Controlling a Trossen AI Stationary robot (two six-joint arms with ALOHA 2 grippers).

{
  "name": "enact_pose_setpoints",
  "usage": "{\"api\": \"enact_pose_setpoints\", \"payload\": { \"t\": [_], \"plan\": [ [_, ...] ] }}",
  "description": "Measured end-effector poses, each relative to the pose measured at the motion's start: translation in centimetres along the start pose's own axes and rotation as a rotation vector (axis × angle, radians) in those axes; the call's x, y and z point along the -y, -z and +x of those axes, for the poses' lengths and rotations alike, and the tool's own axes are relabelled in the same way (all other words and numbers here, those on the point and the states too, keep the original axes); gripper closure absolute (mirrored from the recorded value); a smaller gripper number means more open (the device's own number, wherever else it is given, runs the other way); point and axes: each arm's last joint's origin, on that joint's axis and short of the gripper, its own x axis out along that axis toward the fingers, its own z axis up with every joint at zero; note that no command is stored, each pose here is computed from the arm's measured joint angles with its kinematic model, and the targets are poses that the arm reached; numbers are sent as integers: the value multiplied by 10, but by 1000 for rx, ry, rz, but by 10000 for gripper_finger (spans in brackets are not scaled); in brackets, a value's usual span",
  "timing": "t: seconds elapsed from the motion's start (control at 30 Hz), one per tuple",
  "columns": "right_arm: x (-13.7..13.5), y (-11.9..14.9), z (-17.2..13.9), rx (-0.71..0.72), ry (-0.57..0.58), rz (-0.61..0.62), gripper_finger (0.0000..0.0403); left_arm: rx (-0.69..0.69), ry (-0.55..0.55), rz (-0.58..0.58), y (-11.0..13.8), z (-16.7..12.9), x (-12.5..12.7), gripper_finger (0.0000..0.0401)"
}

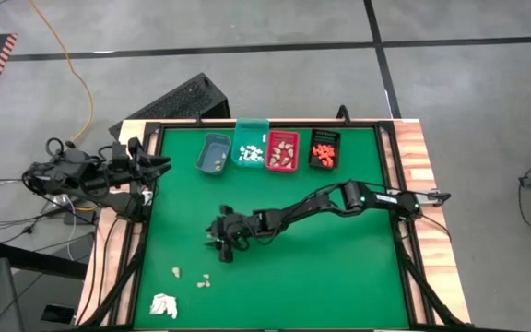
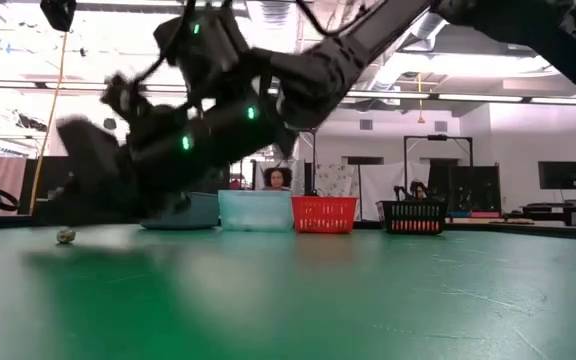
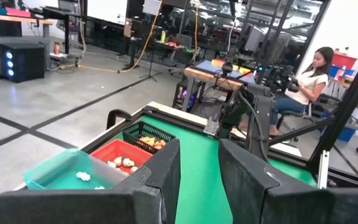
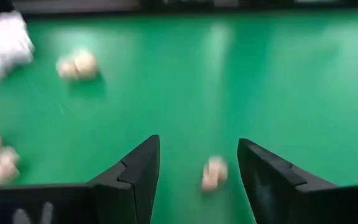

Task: Sort Halloween decoration
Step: Put the white skull toy into the blue bin

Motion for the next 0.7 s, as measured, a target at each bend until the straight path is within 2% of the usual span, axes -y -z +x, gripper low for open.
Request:
{"api": "enact_pose_setpoints", "payload": {
  "t": [0.07,0.33,0.7],
  "plan": [
    [3,10,4,-13,13,0,192,-2,0,1,0,0,0,302],
    [5,17,5,-56,14,17,202,-7,-3,2,1,0,0,302],
    [5,19,5,-64,24,71,305,-6,-4,2,1,0,0,302]
  ]
}}
